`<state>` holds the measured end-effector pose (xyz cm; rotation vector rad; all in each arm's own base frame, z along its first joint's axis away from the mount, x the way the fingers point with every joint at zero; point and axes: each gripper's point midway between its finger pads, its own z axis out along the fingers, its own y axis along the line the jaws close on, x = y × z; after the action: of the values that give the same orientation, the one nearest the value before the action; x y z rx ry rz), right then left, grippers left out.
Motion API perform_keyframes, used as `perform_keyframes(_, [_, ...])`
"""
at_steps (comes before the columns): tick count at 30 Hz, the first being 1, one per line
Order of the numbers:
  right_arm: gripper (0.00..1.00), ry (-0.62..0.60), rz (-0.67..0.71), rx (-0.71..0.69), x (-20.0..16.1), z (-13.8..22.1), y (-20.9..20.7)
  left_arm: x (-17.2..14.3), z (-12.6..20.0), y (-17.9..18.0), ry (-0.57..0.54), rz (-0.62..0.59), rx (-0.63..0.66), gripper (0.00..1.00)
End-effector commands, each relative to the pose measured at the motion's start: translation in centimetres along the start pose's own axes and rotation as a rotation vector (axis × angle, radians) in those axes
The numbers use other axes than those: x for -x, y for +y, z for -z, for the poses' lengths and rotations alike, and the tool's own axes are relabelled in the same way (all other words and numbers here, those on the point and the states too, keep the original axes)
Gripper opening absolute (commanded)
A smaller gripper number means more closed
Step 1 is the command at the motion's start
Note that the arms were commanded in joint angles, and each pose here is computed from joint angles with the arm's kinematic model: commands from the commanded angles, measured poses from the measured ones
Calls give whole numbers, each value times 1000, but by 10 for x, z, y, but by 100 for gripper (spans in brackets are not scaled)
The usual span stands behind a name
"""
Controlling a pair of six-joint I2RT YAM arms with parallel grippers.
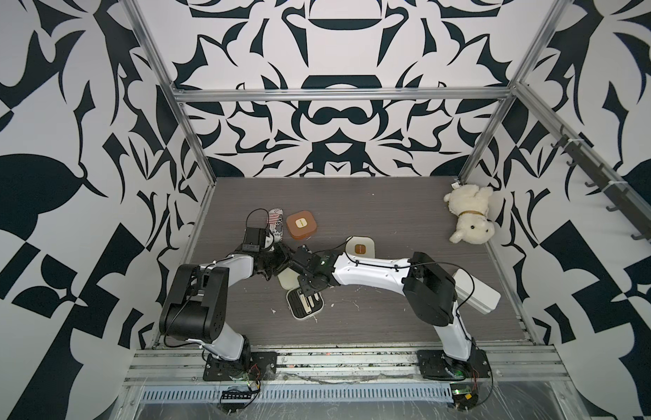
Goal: Organize nail clipper sets
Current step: Place the nail clipper in the storage box.
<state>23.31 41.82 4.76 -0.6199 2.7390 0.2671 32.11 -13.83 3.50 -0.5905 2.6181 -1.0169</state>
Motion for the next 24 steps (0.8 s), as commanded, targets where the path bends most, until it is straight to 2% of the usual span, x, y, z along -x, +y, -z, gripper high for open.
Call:
perform_keyframes(1, [5,-48,4,44,13,15,8,-39,-6,61,101,105,205,59])
perform_keyframes(24, [5,-22,11,44,-6,5,3,-38,-7,62,103,108,214,58])
